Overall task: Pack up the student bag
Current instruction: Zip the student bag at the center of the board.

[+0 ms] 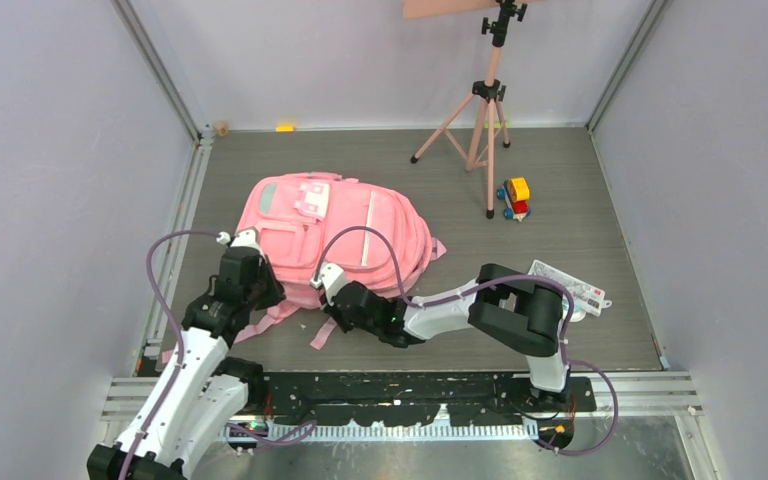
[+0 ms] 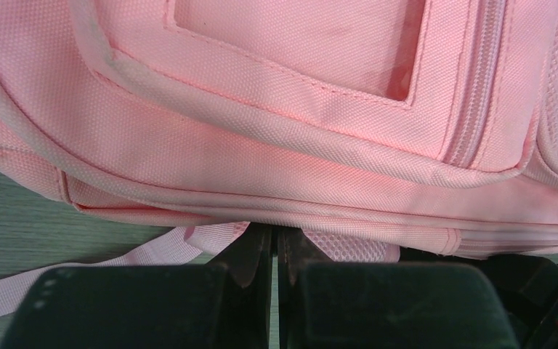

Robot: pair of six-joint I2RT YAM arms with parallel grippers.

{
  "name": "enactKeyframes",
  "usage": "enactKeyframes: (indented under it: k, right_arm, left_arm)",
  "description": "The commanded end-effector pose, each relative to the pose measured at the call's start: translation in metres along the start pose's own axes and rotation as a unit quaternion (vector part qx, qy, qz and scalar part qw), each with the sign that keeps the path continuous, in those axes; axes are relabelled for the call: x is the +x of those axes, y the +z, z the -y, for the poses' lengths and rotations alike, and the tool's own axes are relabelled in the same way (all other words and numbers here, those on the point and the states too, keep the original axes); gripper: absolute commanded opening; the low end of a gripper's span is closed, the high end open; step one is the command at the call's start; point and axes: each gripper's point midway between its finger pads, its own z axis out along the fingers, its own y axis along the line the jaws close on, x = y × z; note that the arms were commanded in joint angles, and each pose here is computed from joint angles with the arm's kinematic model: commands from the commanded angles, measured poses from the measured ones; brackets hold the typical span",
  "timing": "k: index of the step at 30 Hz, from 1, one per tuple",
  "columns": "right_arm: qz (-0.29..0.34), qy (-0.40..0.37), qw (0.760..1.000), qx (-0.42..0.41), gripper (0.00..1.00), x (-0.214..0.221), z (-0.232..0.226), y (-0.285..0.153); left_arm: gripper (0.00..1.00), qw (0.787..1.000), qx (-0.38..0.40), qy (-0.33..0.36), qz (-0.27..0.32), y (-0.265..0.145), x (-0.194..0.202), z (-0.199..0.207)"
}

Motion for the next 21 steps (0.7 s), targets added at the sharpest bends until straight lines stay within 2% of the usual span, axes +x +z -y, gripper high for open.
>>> enactKeyframes:
  k: [1, 3, 10, 21]
  right_arm:
    - [0.036, -0.001, 0.999, 0.011, 0.04, -0.029, 0.008, 0.001]
    - [0.032, 0.005, 0.999, 0.021, 0.01, -0.026, 0.012, -0.002]
    - [0.005, 0.044, 0.998, 0.044, 0.00, -0.002, 0.024, -0.020]
    - [0.001, 0.100, 0.992, 0.072, 0.00, 0.004, 0.047, -0.050]
  left_arm:
    - [0.00, 0.995, 0.033, -0.002, 0.095, -0.011, -0.056, 0.021]
    - [0.00, 0.995, 0.019, -0.002, 0.096, -0.011, -0.059, 0.017]
    - [0.00, 0.993, -0.018, -0.008, 0.117, -0.012, -0.072, 0.007]
    - [0.00, 0.991, -0.042, -0.021, 0.129, -0.002, -0.086, -0.001]
